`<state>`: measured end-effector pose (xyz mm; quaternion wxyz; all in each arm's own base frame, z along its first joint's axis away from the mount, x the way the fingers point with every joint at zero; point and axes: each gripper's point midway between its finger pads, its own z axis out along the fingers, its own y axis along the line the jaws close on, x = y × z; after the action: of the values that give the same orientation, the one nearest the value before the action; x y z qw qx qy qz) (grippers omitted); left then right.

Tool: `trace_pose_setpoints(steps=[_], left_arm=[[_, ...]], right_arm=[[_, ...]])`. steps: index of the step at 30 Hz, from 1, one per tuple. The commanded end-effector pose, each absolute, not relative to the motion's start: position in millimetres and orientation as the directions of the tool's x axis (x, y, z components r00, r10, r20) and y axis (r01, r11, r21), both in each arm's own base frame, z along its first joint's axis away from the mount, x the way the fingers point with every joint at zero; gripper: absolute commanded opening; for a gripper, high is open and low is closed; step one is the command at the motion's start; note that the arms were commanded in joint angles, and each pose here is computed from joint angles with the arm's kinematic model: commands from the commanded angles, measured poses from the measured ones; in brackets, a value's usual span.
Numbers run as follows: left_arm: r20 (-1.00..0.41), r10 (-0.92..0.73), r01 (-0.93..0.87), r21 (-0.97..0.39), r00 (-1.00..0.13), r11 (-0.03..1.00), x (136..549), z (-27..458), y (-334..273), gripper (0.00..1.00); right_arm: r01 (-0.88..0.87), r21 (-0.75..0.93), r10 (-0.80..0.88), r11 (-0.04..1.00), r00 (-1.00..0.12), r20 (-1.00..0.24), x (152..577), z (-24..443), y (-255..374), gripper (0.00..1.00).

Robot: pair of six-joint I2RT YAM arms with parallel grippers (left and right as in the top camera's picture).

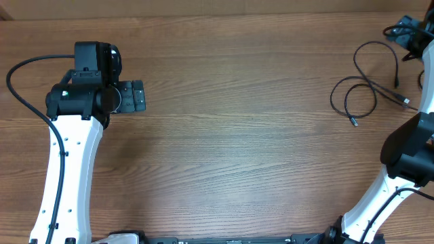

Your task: Untangle cables

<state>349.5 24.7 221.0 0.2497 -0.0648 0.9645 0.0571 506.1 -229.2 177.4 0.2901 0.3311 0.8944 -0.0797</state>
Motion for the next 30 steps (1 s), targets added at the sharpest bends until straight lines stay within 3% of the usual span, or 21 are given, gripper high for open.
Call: trace_pose_setpoints(steps=[1,9,15,30], left_arm=[[-0.491,-0.090,-0.145,0.075,-0.866,0.987,351,222,25,1.00],[-0.491,-0.090,-0.145,0.075,-0.866,0.987,351,222,25,1.00],[-0.491,-0.090,-0.145,0.075,-0.866,0.987,351,222,25,1.00],[-0.491,-0.091,-0.146,0.075,-0.866,0.987,351,222,25,0.99]], right_arm=[[0.425,0.212,0.470,0.880,-0.708,-0.527,520,191,-170,1.00],[0.323,0.366,0.442,0.873,-0.840,-0.313,494,175,-91,1.00],[0.306,0.359,0.390,0.881,-0.902,-0.187,471,165,-48,1.00],[0.255,0.356,0.328,0.899,-0.931,-0.161,467,163,-15,1.00]])
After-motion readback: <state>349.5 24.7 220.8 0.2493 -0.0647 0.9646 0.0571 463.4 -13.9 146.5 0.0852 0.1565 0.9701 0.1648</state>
